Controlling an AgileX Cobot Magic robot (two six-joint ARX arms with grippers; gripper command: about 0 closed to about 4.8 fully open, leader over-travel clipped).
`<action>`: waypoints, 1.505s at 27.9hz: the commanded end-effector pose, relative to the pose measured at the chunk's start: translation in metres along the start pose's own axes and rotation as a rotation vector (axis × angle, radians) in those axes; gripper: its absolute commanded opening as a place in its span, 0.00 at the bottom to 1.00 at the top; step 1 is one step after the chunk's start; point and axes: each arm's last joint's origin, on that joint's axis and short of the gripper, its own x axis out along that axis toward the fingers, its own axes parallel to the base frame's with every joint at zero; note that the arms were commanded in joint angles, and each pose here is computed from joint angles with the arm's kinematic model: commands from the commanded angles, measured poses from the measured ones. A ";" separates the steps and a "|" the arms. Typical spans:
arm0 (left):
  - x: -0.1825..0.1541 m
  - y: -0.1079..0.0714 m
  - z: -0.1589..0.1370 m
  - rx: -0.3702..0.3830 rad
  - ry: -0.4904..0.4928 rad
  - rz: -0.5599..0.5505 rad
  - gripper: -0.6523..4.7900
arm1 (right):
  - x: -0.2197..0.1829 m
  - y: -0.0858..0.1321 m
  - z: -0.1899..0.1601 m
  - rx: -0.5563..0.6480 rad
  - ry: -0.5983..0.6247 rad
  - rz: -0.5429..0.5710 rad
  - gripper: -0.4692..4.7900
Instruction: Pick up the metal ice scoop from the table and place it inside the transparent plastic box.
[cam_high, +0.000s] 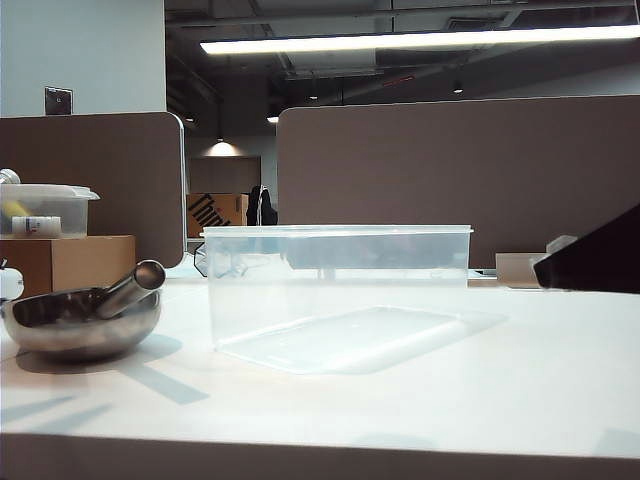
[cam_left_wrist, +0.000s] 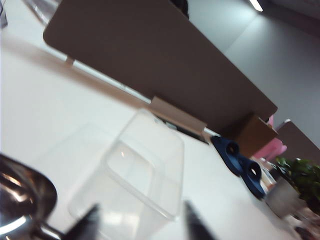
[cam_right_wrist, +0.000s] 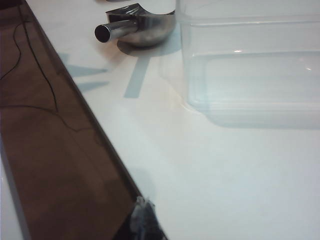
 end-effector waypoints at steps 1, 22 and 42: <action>0.006 -0.005 0.004 -0.151 0.223 -0.002 0.69 | 0.000 0.000 0.001 -0.005 -0.014 0.005 0.09; 0.086 0.060 -0.023 -0.610 0.661 0.092 1.00 | 0.000 0.000 0.002 -0.005 -0.015 0.005 0.09; 0.122 0.071 -0.043 -0.604 0.531 0.180 0.80 | 0.000 0.000 0.001 -0.004 -0.014 0.004 0.09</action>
